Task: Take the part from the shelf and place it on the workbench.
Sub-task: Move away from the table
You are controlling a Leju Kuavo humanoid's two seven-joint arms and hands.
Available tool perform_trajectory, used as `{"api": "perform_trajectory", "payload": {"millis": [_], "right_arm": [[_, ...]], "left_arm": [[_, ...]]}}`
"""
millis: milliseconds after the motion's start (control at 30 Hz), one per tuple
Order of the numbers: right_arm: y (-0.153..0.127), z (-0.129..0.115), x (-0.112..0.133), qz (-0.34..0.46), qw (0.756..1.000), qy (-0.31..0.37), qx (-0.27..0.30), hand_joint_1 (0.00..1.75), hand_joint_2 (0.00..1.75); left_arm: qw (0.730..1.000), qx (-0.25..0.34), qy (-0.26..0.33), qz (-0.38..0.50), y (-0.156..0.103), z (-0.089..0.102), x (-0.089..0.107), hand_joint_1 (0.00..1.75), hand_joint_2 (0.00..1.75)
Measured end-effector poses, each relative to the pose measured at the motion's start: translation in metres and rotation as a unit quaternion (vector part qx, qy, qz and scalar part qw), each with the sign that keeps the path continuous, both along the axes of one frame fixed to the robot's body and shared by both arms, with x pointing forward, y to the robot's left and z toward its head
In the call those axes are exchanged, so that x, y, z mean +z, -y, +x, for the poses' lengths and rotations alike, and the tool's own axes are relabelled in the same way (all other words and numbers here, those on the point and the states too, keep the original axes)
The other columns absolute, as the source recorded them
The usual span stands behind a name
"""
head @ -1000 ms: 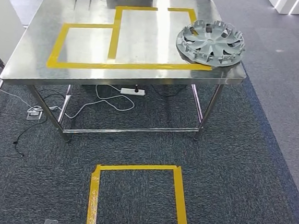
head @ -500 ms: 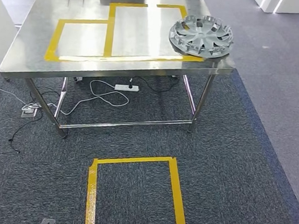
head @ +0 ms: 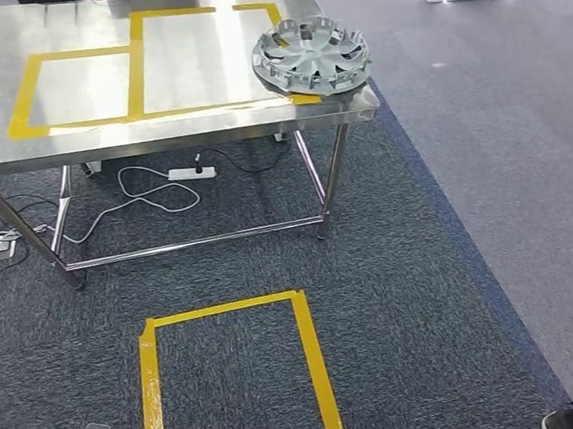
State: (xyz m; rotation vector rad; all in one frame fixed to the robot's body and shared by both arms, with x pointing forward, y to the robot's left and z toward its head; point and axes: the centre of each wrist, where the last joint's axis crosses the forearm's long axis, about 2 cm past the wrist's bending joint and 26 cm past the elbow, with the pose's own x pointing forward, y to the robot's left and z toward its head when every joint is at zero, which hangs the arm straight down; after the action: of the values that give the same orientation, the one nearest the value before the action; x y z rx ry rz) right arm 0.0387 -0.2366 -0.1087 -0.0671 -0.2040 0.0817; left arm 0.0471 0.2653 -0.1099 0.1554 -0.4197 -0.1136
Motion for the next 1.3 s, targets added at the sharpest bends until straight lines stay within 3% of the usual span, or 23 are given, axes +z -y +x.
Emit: {"api": "perform_trajectory", "payload": {"millis": [1300], "right_arm": [[0.0013, -0.0005, -0.0005, 0.041, 0.999, -0.034, 0.014, 0.00, 0.00]], "left_arm": [[1.000, 0.010, -0.002, -0.016, -0.0039, -0.0021, -0.0006, 0.00, 0.00]]}}
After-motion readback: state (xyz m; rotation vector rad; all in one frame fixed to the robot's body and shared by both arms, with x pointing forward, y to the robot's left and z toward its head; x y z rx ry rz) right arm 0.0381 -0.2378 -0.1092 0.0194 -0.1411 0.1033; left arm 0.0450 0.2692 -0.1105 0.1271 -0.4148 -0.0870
